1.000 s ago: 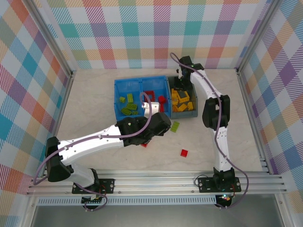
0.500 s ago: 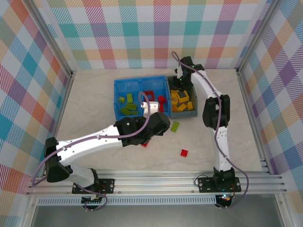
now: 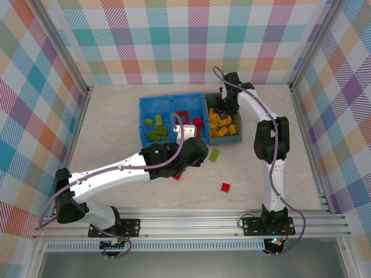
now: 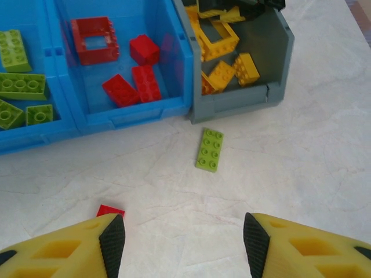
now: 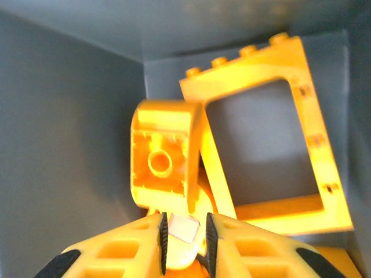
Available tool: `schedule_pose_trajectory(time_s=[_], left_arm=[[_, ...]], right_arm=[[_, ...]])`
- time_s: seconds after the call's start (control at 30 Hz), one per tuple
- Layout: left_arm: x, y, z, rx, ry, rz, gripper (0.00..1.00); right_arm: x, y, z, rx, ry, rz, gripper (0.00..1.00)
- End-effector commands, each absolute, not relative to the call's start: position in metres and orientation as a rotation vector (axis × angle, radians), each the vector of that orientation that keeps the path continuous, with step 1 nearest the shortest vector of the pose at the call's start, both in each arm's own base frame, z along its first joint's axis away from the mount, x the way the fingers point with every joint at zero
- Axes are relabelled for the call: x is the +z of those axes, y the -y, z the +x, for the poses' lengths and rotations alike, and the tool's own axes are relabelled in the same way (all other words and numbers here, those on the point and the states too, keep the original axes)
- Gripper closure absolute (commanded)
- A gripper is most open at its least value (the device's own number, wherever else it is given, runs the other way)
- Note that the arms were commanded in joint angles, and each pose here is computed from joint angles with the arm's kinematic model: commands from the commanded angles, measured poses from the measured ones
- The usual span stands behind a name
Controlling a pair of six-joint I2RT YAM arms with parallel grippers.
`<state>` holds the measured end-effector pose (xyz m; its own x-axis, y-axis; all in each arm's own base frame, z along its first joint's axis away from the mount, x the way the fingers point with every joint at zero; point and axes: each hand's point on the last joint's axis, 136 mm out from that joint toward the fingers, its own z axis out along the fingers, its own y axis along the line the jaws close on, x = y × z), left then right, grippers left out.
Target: Sort the legos into containers by color
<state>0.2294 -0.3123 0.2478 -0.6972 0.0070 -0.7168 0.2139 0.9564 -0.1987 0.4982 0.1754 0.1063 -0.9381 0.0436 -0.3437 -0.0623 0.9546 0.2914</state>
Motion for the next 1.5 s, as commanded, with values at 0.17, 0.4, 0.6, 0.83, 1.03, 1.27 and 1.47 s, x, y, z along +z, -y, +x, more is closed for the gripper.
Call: schedule_pose_trajectory(time_s=[0.17,0.4,0.6,0.83,1.03,1.27,1.47], left_arm=[[0.177,0.4,0.197,-0.432,-2.47,0.532,0.34],[0.106,0.434,0.182,-0.326,-2.619,0.572,0.22],[0.065,0.447,0.18,-0.257,-2.688,0.611,0.18],[0.04,0.455,0.173,-0.278,-2.74,0.641,0.24],[0.029,0.457,0.173,-0.266,-2.747,0.653,0.51],[0.065,0.439,0.192,-0.237,-2.654,0.568,0.69],[0.129,0.374,0.243,-0.232,-2.603,0.348,0.69]], right_arm=[[0.27,-0.139,0.427,0.376,-2.377,0.052,0.6],[0.343,-0.125,0.287,0.611,-2.251,0.01,0.29],[0.374,-0.113,0.206,0.716,-2.168,-0.04,0.21],[0.368,-0.11,0.187,0.74,-2.204,-0.025,0.21],[0.365,-0.113,0.191,0.754,-2.211,-0.027,0.23],[0.361,-0.124,0.184,0.804,-2.227,-0.122,0.25],[0.354,-0.143,0.181,0.903,-2.208,-0.243,0.29]])
